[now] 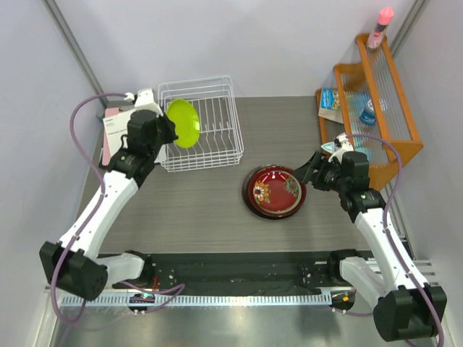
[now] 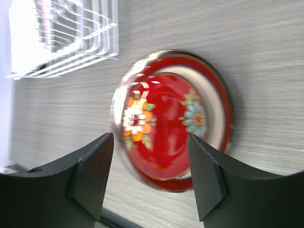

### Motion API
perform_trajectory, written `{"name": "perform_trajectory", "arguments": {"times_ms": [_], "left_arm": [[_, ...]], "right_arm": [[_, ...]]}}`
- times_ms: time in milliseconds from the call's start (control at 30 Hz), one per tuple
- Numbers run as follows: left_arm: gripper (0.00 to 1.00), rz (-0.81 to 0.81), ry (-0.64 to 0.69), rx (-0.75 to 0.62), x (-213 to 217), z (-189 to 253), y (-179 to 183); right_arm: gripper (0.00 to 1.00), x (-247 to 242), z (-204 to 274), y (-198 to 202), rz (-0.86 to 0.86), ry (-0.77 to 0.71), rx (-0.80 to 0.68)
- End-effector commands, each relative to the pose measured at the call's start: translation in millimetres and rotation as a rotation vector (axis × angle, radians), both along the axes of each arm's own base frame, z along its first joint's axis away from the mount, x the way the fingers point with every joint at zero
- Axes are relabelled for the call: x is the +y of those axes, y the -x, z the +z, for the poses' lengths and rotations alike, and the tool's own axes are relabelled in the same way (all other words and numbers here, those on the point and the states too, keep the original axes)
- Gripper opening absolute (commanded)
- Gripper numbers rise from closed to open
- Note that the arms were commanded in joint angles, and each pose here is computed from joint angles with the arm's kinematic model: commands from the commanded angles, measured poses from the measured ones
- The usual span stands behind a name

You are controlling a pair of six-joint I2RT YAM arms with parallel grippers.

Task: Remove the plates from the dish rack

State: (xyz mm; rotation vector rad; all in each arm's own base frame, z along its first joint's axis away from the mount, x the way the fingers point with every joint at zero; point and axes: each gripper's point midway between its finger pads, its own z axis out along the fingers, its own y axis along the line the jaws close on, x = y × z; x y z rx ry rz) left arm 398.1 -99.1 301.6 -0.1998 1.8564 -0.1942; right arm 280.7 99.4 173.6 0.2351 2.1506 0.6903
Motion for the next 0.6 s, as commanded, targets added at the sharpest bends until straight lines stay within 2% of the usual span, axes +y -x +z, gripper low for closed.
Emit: {"name": "perform_trajectory", "arguments": {"times_ms": [0, 100, 233, 300, 567], "left_arm": [[0.0, -0.254, 0.28, 0.073, -59, -24, 39], [0.0, -0.349, 0.4, 0.108, -84, -35, 59], [0.0, -0.422, 0.401, 0.126, -117, -53, 84], [0.0, -0.406, 0.394, 0.125, -122, -60, 89], [0.0, -0.504, 0.512, 0.124, -154, -56, 104]], "right_arm": [[0.7, 19, 35, 9, 0.07, -0.126, -0.09], [0.71, 32, 43, 14, 0.098, -0.213, -0.097], [0.71, 45, 47, 17, 0.128, -0.245, -0.108], [0.72, 51, 47, 18, 0.14, -0.252, -0.104], [0.72, 87, 28, 18, 0.213, -0.263, -0.055]]}}
